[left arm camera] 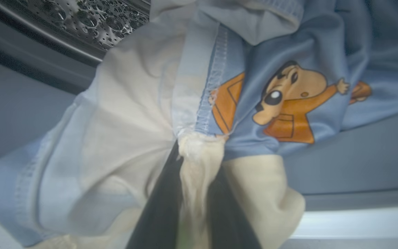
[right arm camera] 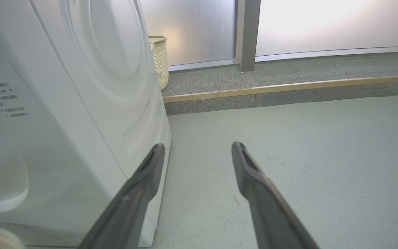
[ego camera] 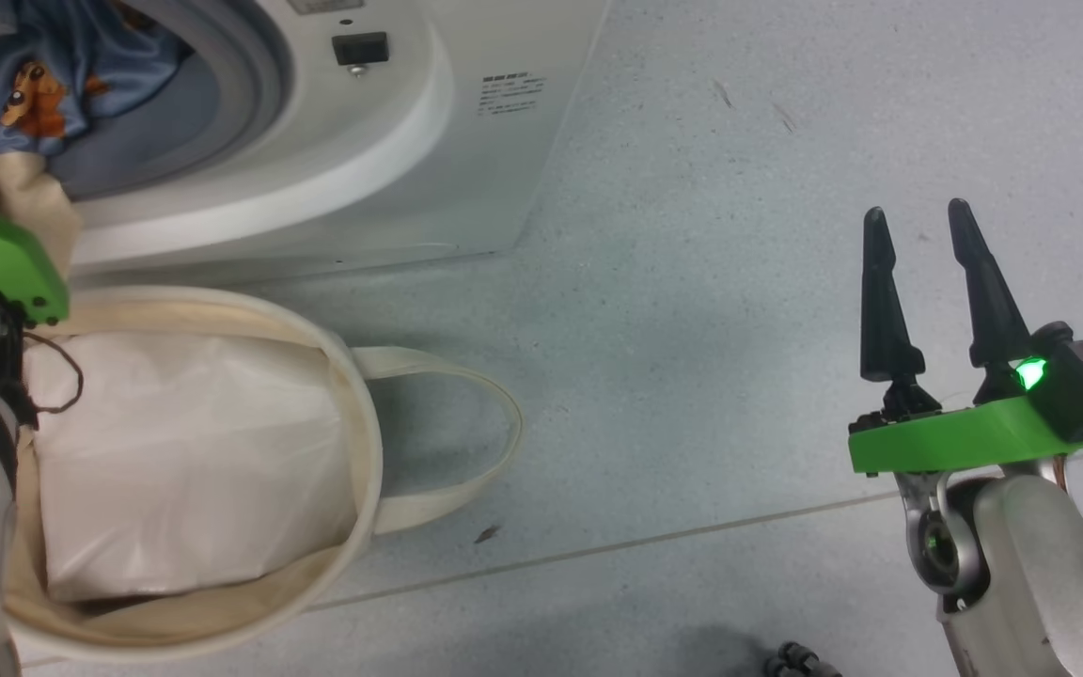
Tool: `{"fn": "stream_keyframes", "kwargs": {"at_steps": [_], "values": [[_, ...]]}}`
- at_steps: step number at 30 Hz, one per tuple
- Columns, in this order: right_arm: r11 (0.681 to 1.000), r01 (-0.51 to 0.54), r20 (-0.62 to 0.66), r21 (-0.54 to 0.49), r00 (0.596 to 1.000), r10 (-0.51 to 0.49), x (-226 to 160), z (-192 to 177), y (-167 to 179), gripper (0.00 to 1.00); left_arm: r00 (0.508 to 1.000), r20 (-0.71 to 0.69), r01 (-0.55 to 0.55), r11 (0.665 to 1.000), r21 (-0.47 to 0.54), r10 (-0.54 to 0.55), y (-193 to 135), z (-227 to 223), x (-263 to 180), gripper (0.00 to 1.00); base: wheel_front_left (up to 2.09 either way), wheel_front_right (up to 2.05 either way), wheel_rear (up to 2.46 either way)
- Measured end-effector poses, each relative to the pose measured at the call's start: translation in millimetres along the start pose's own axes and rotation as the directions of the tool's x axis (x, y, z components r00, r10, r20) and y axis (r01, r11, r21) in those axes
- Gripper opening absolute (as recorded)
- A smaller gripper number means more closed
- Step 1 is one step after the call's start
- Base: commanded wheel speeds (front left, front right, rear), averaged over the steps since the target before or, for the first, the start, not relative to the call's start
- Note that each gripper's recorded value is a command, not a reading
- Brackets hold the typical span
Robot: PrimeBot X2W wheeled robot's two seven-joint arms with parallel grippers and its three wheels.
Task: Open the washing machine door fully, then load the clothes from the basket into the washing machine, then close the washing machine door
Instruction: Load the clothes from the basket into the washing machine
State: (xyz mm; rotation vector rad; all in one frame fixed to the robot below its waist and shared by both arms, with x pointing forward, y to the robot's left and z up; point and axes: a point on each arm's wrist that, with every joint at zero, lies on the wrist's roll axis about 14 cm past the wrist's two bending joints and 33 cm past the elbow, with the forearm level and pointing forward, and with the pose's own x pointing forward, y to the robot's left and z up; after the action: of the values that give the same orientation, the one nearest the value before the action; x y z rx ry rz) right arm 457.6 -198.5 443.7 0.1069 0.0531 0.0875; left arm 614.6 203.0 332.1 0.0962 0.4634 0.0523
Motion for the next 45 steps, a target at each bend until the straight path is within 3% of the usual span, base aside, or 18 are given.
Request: {"fn": "stream_keyframes", "kwargs": {"at_steps": [9, 19, 26, 31, 42, 45], "values": [[1.000, -0.020, 0.024, 0.014, 1.000, 0.020, 0.4, 8.8, 9.6, 1.00, 0.992, 0.047, 0.117, 0.993, 0.001, -0.117, -28.8, 20.6, -12.2, 0.00, 0.00, 0.00, 0.00], [1.000, -0.019, 0.026, 0.017, 1.000, 0.018, -3.9, 11.5, 10.8, 1.00, 0.920, 0.318, 0.240, 0.971, -0.001, -0.228, -61.8, 115.8, -12.9, 0.00, 0.00, 0.00, 0.00], [0.999, 0.049, -0.016, -0.010, 0.999, -0.049, -9.3, -2.3, -14.5, 1.00, 0.860, 0.477, 0.239, 0.969, -0.061, -0.182, -56.2, 159.8, 2.3, 0.00, 0.00, 0.00, 0.00], [0.997, 0.076, -0.042, -0.026, 0.996, -0.077, -11.5, -11.8, -25.3, 1.00, 0.808, 0.583, 0.236, 0.952, -0.195, -0.081, -36.9, 182.8, 7.1, 0.00, 0.00, 0.00, 0.00], [0.995, 0.094, -0.049, -0.046, 0.994, -0.096, -14.7, -12.6, -32.3, 1.00, 0.871, 0.481, 0.234, 0.945, -0.230, -0.098, -47.4, 143.8, 26.5, 0.00, 0.00, 0.00, 0.00], [0.994, 0.099, -0.055, -0.049, 0.993, -0.102, -15.5, -14.5, -34.3, 1.00, 0.866, 0.492, 0.239, 0.941, -0.240, -0.094, -49.1, 150.3, 30.3, 0.00, 0.00, 0.00, 0.00]]}}
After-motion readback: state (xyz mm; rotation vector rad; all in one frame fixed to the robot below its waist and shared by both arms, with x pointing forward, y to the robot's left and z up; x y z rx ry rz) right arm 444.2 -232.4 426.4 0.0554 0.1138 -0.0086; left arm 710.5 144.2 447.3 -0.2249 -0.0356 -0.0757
